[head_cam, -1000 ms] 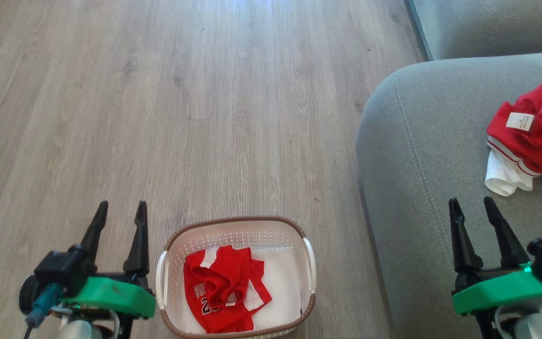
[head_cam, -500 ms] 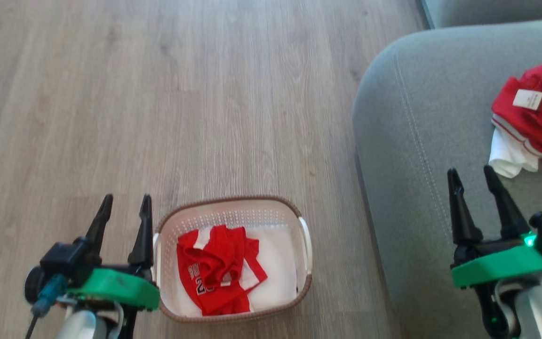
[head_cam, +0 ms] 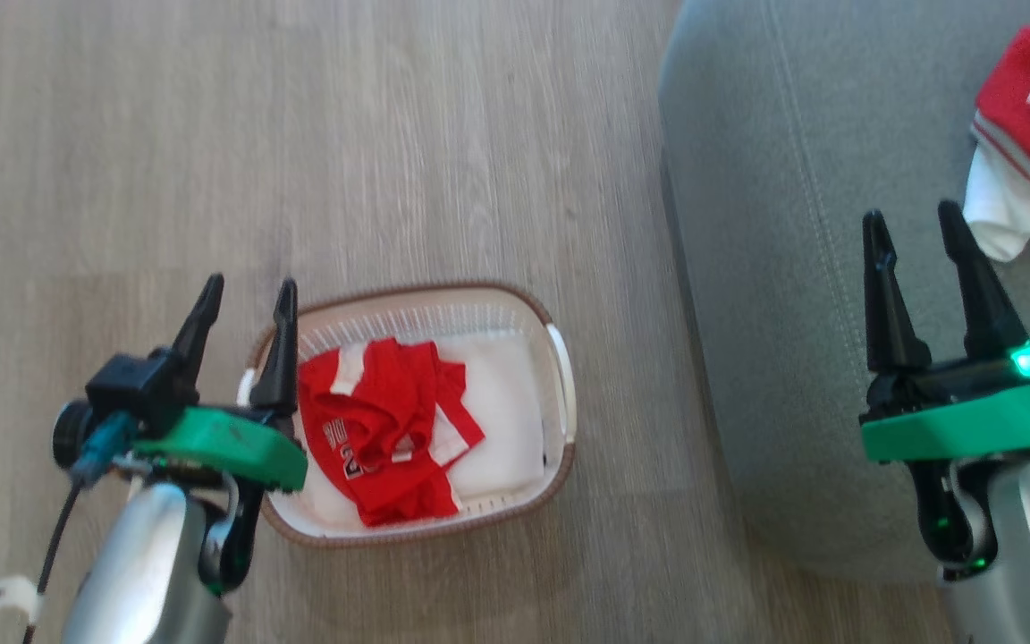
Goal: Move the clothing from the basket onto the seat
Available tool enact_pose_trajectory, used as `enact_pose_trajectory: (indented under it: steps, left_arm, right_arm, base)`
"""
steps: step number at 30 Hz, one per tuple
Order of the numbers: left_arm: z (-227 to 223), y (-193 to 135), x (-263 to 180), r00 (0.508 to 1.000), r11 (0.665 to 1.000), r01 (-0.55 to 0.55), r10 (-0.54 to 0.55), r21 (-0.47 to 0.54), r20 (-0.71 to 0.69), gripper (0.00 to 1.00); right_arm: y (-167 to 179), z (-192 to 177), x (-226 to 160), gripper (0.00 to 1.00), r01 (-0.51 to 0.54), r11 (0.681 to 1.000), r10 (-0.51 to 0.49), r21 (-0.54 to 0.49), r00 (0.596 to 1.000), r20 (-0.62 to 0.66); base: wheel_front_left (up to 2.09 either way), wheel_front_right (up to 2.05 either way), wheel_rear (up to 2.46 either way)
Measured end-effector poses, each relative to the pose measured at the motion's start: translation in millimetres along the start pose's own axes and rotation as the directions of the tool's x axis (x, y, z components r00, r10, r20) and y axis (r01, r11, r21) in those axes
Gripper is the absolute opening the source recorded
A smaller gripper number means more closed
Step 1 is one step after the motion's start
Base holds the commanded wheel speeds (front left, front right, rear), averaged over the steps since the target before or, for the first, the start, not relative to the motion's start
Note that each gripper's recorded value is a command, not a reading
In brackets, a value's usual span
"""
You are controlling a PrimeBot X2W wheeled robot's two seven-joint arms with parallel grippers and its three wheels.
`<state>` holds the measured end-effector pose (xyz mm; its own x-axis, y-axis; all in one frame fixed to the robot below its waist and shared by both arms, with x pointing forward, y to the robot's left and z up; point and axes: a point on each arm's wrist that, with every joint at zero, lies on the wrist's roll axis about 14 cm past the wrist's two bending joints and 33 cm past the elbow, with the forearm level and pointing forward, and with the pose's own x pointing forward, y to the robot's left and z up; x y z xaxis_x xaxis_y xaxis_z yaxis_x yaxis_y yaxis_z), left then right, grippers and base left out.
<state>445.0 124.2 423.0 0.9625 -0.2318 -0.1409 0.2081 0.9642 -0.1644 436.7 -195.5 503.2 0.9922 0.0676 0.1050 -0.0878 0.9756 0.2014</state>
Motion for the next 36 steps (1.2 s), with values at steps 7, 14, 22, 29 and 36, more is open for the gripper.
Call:
enact_pose_trajectory:
  steps: [7,14,22,29,36]
  left_arm:
    - [-47,1,33,0.992,0.999,0.032,-0.033,-0.006,-0.121,1.0]
    - [-112,-4,48,0.951,0.996,0.081,-0.086,-0.027,-0.297,1.0]
    - [-180,-3,64,0.869,0.994,0.102,-0.11,-0.042,-0.482,1.0]
    - [-241,-4,58,0.744,0.992,0.105,-0.121,-0.063,-0.657,1.0]
    - [-278,-10,64,0.655,0.988,0.128,-0.147,-0.083,-0.741,1.0]
  right_arm:
    - [-6,-13,20,1.0,0.004,1.0,-0.004,-0.011,1.0,-0.005]
    - [-14,-16,37,1.0,0.018,0.999,-0.017,-0.038,1.0,0.022]
    - [-18,-29,55,1.0,0.017,0.999,-0.016,-0.05,0.999,0.037]
    - [-23,-47,68,1.0,0.021,0.998,-0.019,-0.061,0.999,0.026]
    - [-28,-64,75,1.0,0.03,0.998,-0.029,-0.063,0.999,0.016]
  base:
    - [0.0,0.0,0.0]
    - [0.0,0.0,0.0]
    - [0.0,0.0,0.0]
    - [0.0,0.0,0.0]
    - [0.0,0.0,0.0]
